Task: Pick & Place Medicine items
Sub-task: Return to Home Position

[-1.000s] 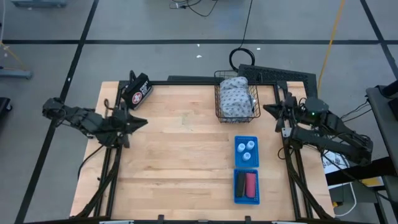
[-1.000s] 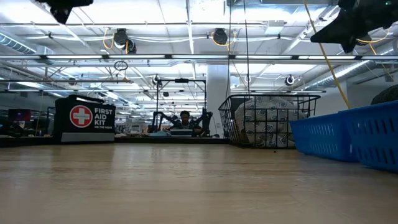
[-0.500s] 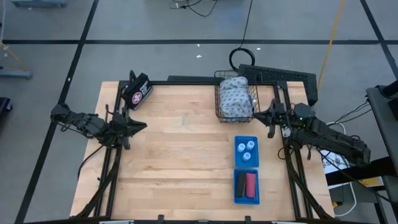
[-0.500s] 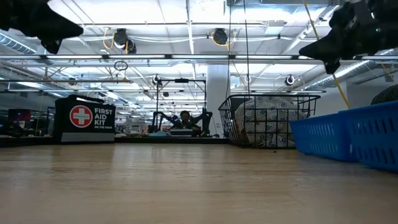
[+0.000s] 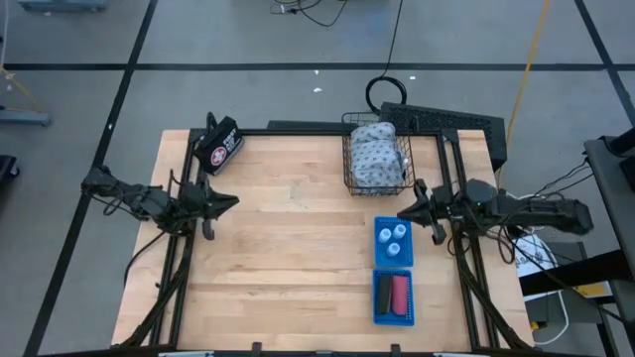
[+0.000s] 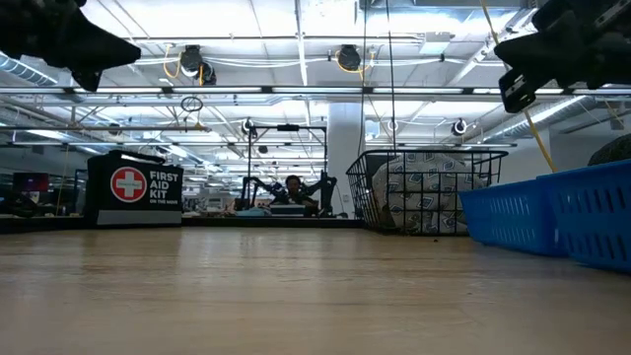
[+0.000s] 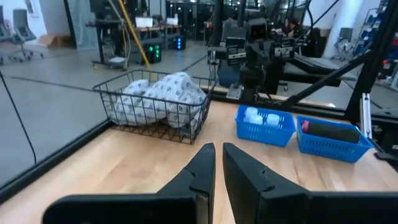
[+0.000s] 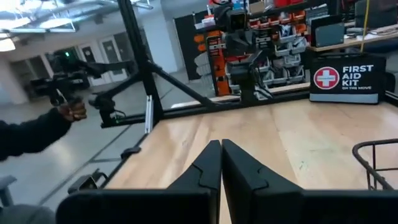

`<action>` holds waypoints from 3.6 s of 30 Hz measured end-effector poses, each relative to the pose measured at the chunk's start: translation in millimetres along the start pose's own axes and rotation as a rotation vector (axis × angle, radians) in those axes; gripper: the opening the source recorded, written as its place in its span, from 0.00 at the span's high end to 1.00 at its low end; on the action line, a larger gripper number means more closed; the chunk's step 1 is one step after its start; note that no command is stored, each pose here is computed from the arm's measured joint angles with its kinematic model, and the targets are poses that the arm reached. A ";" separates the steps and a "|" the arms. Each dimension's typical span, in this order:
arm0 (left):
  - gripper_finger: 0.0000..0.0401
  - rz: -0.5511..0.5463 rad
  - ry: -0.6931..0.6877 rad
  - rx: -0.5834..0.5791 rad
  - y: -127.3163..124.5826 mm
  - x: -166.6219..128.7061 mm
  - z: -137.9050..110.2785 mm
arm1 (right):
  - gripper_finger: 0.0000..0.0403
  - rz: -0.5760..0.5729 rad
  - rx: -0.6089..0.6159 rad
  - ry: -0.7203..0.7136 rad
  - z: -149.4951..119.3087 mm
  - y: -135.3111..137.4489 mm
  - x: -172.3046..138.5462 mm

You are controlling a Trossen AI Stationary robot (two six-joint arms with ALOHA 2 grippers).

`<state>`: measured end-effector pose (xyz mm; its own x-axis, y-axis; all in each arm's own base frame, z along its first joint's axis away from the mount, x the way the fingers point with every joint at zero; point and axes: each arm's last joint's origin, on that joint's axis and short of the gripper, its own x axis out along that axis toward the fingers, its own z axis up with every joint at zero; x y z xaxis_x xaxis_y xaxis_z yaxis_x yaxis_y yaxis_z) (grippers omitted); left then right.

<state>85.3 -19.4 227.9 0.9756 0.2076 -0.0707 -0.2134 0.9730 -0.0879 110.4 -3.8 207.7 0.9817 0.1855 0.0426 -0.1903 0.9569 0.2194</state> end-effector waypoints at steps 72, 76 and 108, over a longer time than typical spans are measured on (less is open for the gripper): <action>0.91 -0.179 0.029 -0.019 -9.0 17.6 -66.4 | 0.99 0.168 -0.357 -0.021 -38.8 30.7 -13.4; 0.91 -0.179 0.029 -0.019 -9.0 17.6 -66.3 | 0.99 0.168 -0.357 -0.021 -38.8 30.7 -13.4; 0.91 -0.179 0.028 -0.021 -9.1 17.6 -66.2 | 0.99 0.168 -0.356 -0.020 -38.9 30.7 -13.4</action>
<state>101.1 -31.3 161.7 0.9964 0.0285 -0.0796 -0.0381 0.9918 -0.1220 91.4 31.8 176.0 0.9359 0.3455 0.0690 -0.3334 0.9317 -0.1443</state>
